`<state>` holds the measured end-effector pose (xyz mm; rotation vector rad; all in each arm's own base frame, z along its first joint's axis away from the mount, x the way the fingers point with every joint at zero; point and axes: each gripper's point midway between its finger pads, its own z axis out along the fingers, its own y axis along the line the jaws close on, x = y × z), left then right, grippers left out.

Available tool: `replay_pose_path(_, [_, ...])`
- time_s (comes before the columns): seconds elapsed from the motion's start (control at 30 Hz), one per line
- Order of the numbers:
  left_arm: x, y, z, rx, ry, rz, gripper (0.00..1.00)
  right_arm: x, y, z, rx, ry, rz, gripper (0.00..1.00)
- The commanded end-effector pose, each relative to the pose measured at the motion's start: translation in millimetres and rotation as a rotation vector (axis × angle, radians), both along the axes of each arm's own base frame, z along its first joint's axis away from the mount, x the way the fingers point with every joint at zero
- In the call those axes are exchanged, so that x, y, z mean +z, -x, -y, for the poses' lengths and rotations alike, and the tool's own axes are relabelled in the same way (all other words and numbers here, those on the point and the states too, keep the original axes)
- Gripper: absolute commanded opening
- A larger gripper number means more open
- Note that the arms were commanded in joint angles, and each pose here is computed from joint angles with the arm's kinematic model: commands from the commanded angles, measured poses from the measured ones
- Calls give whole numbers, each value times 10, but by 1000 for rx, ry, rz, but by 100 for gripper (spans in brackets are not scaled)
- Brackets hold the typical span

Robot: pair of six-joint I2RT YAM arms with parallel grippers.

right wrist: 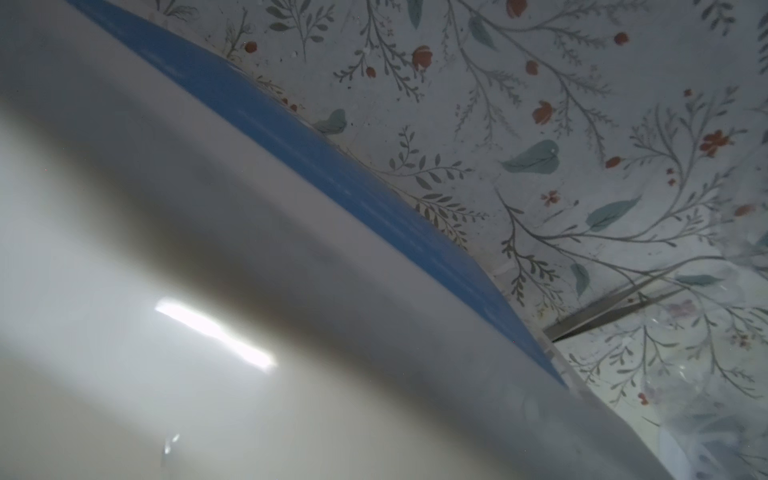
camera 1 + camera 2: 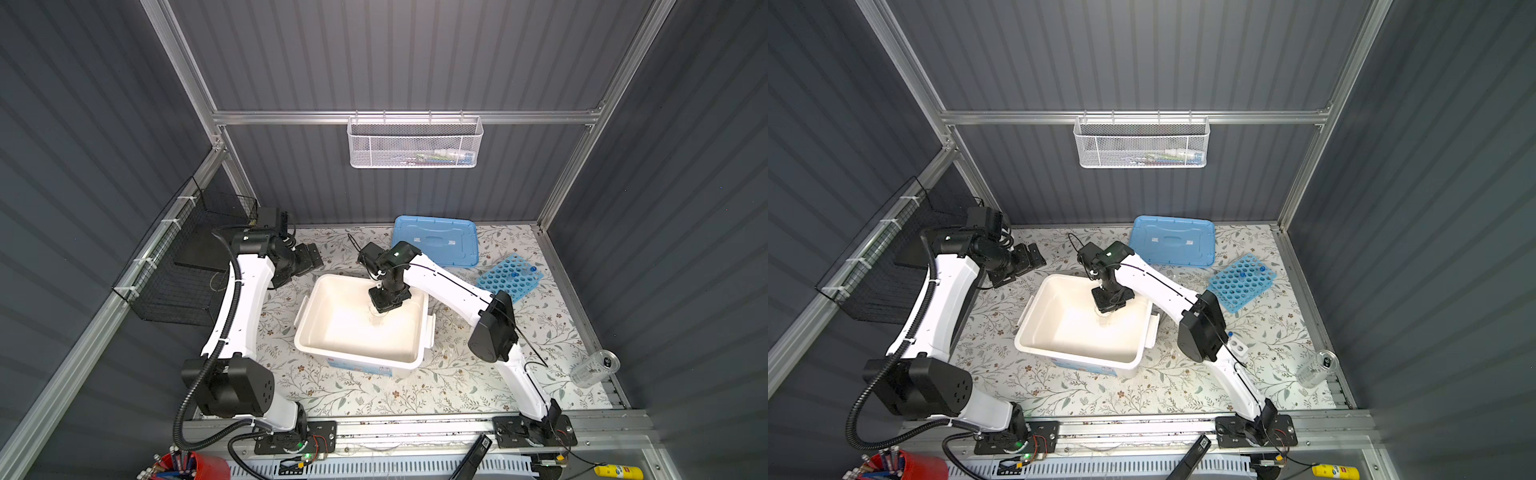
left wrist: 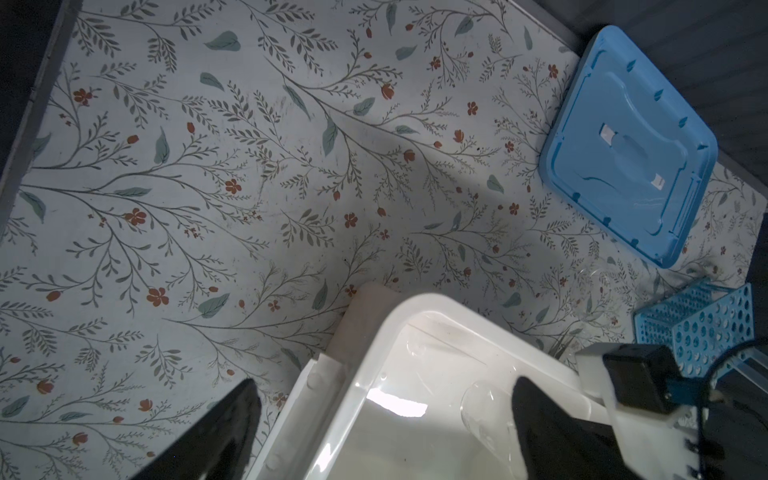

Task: Organize the chemistry lab equipment
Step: 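Carry the beaker over the white bin and lower it inside with the right gripper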

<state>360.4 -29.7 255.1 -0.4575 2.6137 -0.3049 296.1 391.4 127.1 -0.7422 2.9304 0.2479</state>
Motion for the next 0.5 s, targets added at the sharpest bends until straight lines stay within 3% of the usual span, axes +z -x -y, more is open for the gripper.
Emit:
replay_pose_path(0.0, [54,-78,-115,56,-31,47,95,70,-82,-186,54,-77,42,0])
replay_pose_path(0.23, [-1,-186,-224,86,-52,86,96,205,-117,-396,141,-123,149,0])
replay_pose_path(0.47, [-114,-173,-218,114,-27,99,96,478,-93,-322,187,-112,199,0])
